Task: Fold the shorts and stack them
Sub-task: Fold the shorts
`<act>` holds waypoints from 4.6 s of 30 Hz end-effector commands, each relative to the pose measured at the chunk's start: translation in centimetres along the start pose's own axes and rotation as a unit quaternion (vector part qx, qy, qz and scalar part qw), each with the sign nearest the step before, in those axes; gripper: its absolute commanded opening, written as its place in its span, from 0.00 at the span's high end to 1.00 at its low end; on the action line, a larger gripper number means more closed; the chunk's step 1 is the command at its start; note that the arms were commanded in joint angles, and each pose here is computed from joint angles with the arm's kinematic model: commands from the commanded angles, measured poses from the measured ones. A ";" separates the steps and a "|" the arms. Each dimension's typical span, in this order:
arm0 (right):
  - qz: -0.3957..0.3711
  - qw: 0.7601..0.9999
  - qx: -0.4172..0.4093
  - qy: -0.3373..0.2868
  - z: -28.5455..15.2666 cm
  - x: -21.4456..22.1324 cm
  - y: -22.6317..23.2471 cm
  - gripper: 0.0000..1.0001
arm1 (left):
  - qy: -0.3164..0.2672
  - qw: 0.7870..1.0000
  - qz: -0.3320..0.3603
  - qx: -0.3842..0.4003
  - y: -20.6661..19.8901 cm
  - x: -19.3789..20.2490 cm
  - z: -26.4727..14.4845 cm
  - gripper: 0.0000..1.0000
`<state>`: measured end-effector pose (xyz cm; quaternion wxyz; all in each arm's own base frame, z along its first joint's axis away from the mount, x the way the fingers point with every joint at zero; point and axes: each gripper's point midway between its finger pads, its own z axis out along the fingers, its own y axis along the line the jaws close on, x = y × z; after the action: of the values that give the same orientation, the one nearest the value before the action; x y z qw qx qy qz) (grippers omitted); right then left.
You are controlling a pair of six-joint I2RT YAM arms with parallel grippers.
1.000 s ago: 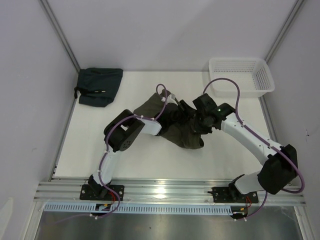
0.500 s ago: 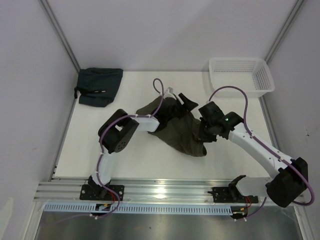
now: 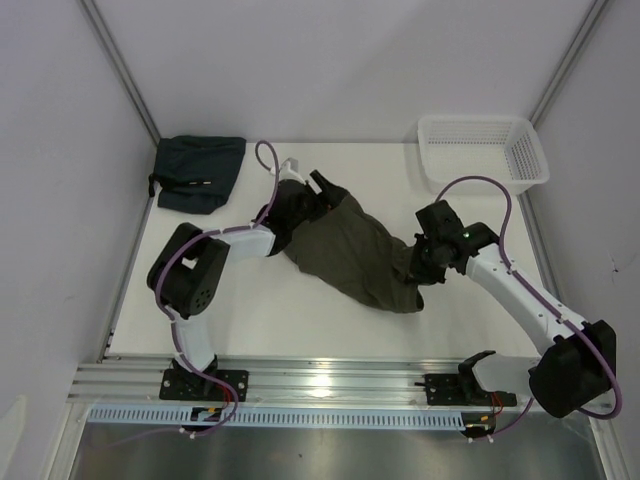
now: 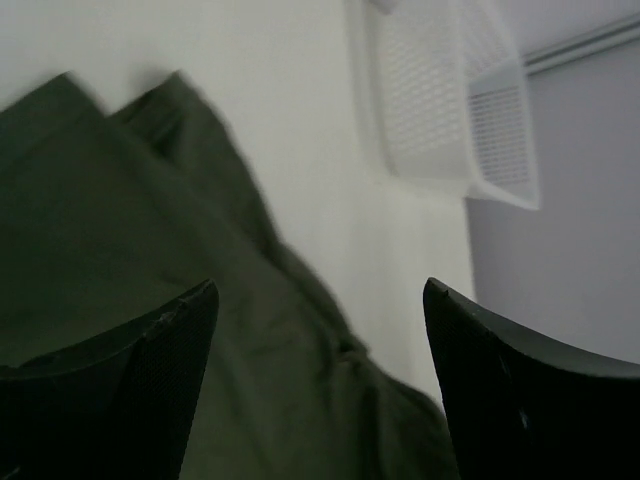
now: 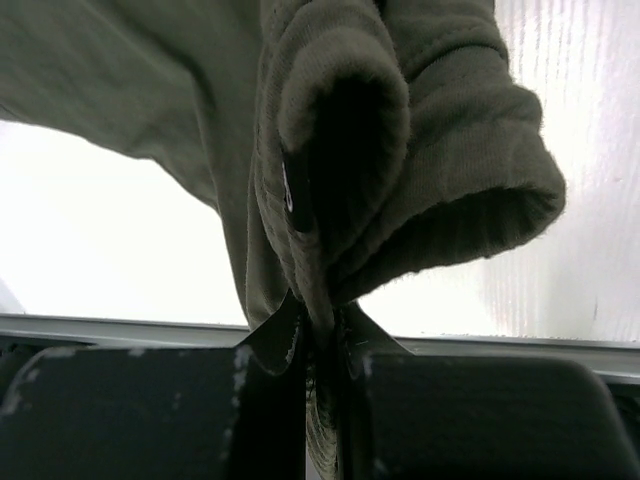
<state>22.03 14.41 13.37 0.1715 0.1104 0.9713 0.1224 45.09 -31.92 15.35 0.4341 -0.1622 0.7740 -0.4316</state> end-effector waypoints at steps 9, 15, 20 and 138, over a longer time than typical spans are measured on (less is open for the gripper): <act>-0.012 1.000 -0.003 -0.019 -1.0 -4.0 -0.3 1.00 | 0.025 0.988 0.021 -0.150 11.4 1.9 -3.0 0.16; -0.019 1.000 0.016 -0.015 -1.3 -6.1 -0.5 1.00 | 0.024 0.982 -0.009 -0.188 14.6 4.1 -5.4 0.16; -0.039 0.999 0.029 0.002 -2.0 -7.0 -0.3 1.00 | 0.028 0.979 -0.012 -0.202 15.8 6.3 -7.3 0.17; -0.109 0.990 -0.094 0.005 9.5 -5.8 24.2 0.42 | 0.044 0.959 0.018 -0.279 19.3 5.5 -21.7 0.20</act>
<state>33.33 36.11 10.43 0.1503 -0.0157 0.9758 0.1583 28.34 -16.37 3.72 0.3522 -0.2276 0.8679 -0.2661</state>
